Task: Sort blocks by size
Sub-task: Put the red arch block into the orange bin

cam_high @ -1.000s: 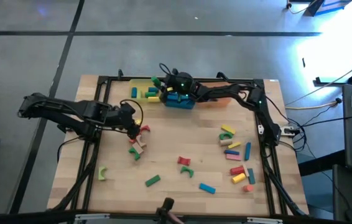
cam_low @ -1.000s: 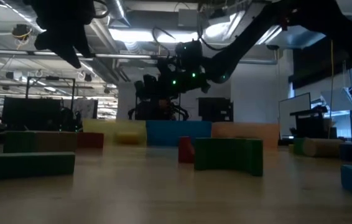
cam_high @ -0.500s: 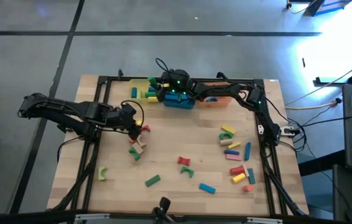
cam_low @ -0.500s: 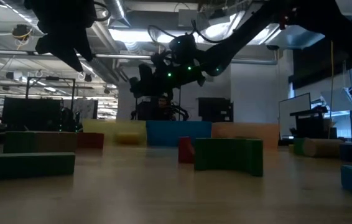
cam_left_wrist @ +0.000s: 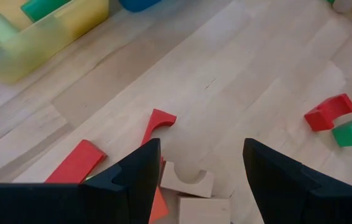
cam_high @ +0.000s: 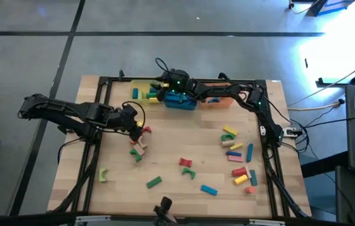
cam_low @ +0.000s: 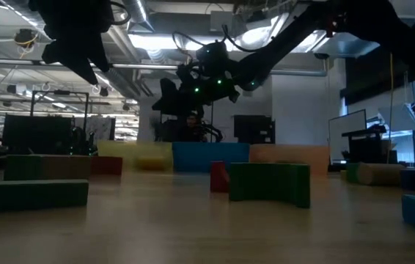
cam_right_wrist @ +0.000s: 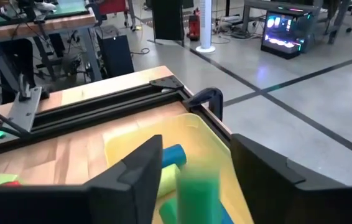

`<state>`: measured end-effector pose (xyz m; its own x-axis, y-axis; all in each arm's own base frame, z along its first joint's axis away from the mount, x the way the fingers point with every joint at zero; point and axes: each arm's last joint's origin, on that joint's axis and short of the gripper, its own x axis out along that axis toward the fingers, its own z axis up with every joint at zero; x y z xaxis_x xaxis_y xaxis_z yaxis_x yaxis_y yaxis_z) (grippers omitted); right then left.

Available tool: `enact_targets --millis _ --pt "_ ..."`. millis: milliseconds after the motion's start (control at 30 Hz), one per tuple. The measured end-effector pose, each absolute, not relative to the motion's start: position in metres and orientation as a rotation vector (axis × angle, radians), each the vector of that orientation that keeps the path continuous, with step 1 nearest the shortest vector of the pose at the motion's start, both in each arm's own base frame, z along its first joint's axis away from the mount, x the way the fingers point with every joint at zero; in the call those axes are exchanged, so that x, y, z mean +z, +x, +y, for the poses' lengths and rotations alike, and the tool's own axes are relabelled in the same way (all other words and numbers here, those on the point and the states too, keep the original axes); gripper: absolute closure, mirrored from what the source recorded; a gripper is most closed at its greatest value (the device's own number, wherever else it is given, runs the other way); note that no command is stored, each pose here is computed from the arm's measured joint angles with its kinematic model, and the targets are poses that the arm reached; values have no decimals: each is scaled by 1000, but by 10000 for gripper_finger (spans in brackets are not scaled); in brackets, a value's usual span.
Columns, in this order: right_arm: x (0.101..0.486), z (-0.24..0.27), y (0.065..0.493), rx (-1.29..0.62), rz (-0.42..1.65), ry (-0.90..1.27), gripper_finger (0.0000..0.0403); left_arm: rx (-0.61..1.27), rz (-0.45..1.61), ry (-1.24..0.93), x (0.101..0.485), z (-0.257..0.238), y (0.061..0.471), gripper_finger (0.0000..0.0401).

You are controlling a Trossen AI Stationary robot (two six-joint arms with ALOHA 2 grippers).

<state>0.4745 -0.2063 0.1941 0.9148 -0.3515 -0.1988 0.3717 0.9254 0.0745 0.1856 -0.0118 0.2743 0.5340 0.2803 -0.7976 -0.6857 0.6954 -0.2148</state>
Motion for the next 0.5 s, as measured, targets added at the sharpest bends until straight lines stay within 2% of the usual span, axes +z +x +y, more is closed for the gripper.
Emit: enact_targets --millis 300,500 --pt "196 -205 472 -354 216 150 155 611 824 -548 274 -12 187 191" --pt "241 -193 449 -300 379 92 158 570 906 -417 264 -14 196 191"
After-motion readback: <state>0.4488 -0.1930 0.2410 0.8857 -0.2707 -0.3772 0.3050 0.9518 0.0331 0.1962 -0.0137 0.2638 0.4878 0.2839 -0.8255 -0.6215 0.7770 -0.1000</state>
